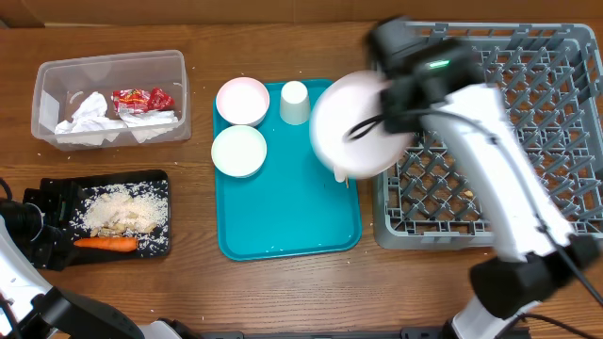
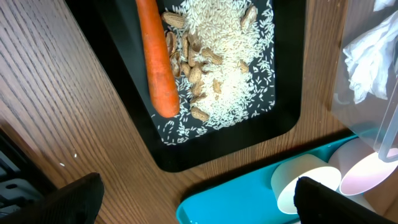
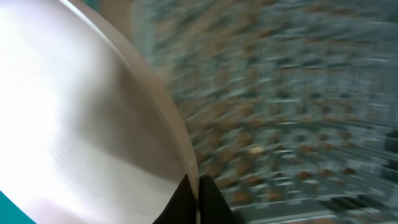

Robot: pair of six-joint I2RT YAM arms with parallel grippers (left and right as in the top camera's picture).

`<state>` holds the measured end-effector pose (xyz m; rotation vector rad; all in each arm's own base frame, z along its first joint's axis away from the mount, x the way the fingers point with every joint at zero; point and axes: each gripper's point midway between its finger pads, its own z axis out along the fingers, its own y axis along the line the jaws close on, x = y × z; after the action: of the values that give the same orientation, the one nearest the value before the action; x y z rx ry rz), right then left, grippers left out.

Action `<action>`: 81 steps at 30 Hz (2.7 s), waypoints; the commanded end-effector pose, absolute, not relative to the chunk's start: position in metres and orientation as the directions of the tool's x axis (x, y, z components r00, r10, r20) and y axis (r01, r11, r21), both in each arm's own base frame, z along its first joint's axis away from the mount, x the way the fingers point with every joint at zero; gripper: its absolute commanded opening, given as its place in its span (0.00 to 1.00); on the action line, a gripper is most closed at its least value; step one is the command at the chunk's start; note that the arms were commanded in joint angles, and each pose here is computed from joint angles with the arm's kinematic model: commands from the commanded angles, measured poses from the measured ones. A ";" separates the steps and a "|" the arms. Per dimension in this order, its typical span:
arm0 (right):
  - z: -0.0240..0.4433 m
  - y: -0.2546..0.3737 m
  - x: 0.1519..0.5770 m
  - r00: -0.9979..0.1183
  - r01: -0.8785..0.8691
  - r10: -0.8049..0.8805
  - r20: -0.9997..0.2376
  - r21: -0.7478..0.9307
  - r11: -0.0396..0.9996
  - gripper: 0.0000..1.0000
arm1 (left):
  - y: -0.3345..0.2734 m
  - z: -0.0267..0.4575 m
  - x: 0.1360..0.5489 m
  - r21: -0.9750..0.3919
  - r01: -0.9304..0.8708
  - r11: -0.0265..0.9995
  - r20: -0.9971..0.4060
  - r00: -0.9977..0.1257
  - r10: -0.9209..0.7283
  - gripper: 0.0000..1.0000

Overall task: Sort waste into correct bins and load items into the dishwasher rack
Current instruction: 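Lift the plate and stand it upright in the rack's far right corner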

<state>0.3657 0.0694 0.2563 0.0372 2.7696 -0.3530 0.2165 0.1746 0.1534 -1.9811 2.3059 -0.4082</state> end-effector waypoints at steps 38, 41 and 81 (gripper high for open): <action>0.251 -0.223 0.465 -0.732 0.505 -0.002 -0.681 -0.544 0.670 0.04 | 0.175 0.152 0.216 -0.246 -0.963 0.114 0.127 -0.148 -0.981 1.00; 0.235 -0.224 0.468 -0.756 0.487 0.004 -0.655 -0.557 0.673 0.04 | 0.175 0.152 0.216 -0.246 -0.963 0.114 0.127 -0.148 -0.981 1.00; 0.234 -0.162 0.434 -0.740 0.540 0.270 -0.617 -0.303 0.786 1.00 | 0.175 0.152 0.216 -0.246 -0.963 0.114 0.127 -0.149 -0.981 1.00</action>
<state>0.4246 -0.1744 0.1752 0.5568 2.5465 -0.8218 0.2164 0.1745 0.1533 -1.9821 2.3060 -0.4085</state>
